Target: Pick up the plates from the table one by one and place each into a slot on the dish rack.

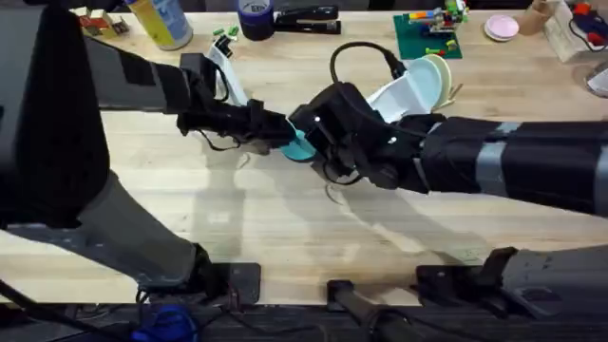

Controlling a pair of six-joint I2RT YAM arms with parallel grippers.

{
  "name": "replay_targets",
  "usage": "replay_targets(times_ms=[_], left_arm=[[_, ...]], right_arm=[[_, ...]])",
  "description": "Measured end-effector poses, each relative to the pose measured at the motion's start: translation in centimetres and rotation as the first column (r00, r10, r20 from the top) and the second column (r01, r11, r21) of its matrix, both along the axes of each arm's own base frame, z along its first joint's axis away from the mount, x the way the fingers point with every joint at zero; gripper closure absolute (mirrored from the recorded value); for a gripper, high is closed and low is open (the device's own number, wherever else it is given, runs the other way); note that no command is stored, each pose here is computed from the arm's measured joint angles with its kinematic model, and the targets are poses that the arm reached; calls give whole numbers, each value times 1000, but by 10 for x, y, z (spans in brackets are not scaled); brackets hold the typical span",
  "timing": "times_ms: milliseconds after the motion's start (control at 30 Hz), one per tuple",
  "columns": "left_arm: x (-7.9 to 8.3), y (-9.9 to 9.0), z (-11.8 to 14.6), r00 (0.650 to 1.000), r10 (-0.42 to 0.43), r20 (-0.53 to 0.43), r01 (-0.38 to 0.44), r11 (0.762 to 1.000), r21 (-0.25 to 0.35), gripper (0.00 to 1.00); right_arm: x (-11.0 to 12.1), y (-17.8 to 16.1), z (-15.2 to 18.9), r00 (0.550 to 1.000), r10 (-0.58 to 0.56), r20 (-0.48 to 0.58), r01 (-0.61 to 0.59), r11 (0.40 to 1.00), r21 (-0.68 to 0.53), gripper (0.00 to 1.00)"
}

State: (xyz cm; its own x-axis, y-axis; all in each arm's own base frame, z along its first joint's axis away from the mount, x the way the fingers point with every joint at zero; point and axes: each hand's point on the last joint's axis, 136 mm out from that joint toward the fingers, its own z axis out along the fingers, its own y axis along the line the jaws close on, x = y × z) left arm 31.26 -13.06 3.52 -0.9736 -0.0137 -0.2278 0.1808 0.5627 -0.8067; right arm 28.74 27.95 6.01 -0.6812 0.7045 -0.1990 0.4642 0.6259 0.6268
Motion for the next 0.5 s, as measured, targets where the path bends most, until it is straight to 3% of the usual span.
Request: replay_targets(times_ms=[100,267,400,500], left_arm=[[0,0,0,1000,0,0,0,1000,0,963],[1,1,0,1000,4,1,-4,1000,-1,963],[2,3,1,1000,9,7,-9,1000,-2,963],[3,4,2,1000,14,7,-14,1000,-8,962]], right_arm=[[0,0,0,1000,-2,-2,2,1000,1,389],[-3,-5,-5,1000,-5,-15,5,1000,-16,780],[-1,-4,-3,1000,-6,-5,6,1000,-7,947],[-1,-2,0,1000,-6,2,6,1000,1,959]])
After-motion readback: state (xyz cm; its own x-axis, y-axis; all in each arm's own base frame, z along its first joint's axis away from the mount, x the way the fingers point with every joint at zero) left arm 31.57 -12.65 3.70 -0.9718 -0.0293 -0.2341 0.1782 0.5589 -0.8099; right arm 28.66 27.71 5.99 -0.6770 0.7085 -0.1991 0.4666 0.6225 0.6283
